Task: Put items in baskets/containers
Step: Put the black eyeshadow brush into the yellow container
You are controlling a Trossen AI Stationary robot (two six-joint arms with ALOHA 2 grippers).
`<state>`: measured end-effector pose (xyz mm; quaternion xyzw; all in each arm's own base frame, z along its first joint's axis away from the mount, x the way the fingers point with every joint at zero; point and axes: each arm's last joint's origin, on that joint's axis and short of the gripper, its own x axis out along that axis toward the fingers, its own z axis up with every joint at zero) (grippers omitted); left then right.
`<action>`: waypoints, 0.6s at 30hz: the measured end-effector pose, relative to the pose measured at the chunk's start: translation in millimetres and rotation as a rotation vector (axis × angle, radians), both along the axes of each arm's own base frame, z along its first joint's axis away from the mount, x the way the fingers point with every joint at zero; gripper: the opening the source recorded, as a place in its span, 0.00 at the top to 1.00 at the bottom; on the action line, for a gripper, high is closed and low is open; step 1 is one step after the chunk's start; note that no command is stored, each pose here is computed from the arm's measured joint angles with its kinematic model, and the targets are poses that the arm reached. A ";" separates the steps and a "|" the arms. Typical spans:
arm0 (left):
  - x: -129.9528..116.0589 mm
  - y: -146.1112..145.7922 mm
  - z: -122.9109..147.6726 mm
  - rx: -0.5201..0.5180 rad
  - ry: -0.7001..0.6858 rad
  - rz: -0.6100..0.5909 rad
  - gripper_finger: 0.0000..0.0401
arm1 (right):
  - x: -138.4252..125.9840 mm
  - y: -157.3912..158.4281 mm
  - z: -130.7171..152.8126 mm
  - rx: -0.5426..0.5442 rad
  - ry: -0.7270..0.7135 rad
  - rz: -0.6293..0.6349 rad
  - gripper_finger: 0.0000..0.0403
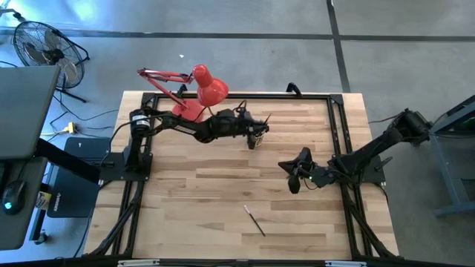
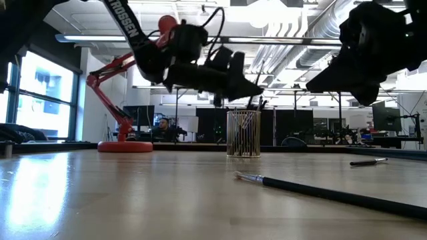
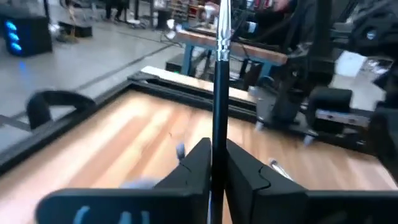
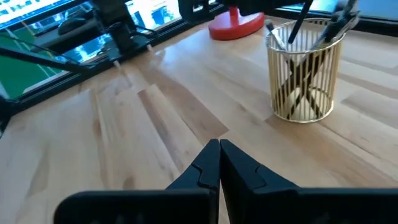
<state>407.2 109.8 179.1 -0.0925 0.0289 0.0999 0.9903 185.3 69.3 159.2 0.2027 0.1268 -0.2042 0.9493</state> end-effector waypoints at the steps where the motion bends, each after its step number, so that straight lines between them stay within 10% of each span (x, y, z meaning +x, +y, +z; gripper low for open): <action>1: 2.6 0.9 -1.3 0.009 0.013 0.009 0.90 | 0.4 -0.9 0.0 0.001 0.000 -0.004 0.99; 18: 16.5 2.0 16.7 0.013 -0.001 -0.086 0.81 | 3.9 -6.2 1.6 0.039 -0.017 -0.008 0.99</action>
